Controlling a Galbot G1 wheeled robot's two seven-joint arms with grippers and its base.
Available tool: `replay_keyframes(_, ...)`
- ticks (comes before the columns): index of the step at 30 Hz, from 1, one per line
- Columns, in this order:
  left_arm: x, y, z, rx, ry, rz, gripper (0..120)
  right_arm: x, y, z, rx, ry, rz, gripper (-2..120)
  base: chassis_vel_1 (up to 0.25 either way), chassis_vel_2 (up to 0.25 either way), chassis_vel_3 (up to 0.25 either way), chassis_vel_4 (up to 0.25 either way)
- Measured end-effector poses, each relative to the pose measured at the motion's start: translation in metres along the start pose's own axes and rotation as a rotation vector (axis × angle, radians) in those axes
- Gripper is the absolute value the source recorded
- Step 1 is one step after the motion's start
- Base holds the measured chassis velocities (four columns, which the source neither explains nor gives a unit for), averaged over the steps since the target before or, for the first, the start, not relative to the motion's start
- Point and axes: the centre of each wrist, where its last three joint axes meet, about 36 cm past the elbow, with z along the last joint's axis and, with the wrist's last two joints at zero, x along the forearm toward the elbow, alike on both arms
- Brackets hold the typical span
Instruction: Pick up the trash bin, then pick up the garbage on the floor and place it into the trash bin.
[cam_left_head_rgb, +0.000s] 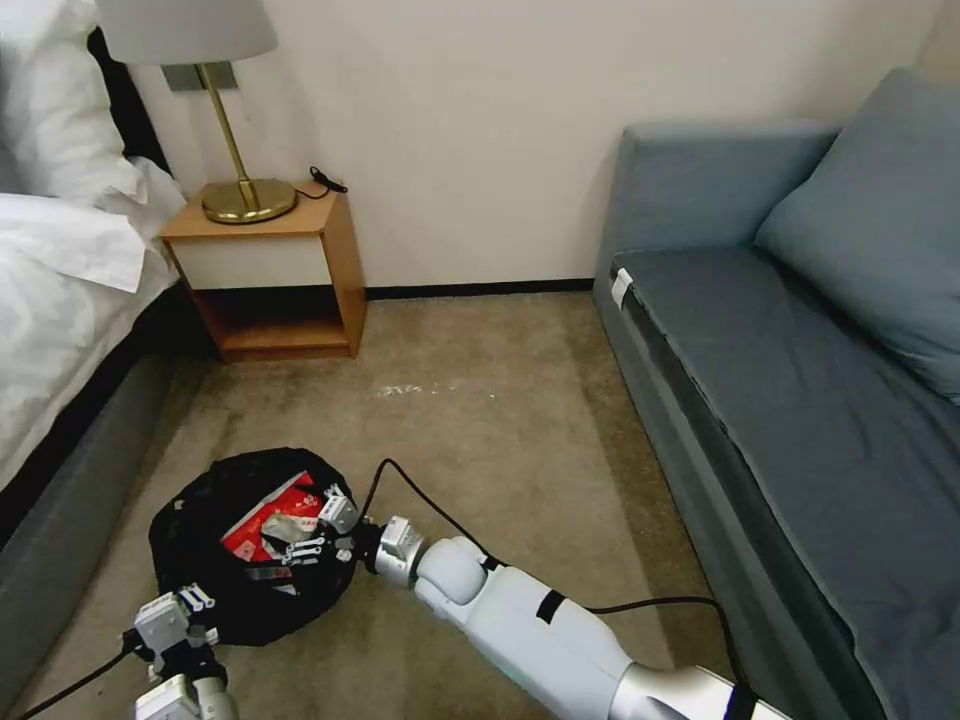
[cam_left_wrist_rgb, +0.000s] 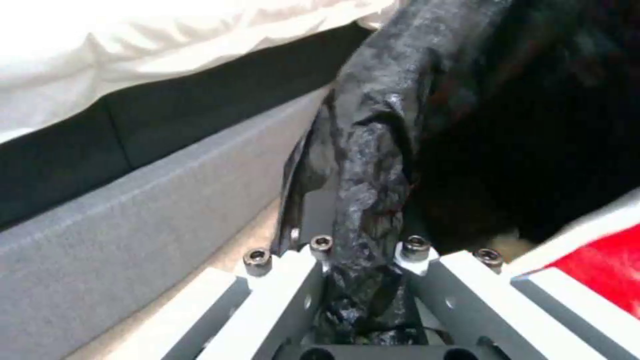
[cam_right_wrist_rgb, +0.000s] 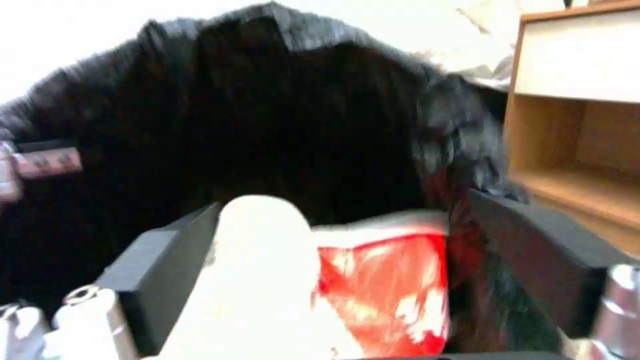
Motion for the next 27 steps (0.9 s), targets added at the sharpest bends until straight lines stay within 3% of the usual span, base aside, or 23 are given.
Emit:
replay_keyframes(11,0.001,0.000,0.002,0.011,0.012,-0.004,3,0.031,-0.009,0.003,-0.030,-0.045,0.038,100,0.000,0.000,0.000,0.000)
replay_keyframes(19,0.001,0.002,-0.009,0.057,0.008,-0.020,3,0.047,-0.015,0.008,-0.053,-0.054,0.103,100,0.000,0.000,0.000,0.000)
replay_keyframes(24,-0.002,0.002,-0.024,0.136,0.019,-0.041,3,0.067,-0.036,0.009,-0.101,-0.071,0.222,100,0.000,0.000,0.000,0.000)
replay_keyframes(27,-0.007,0.000,-0.042,0.298,0.083,-0.079,3,0.095,-0.063,0.008,-0.193,-0.087,0.373,100,0.000,0.000,0.000,0.000)
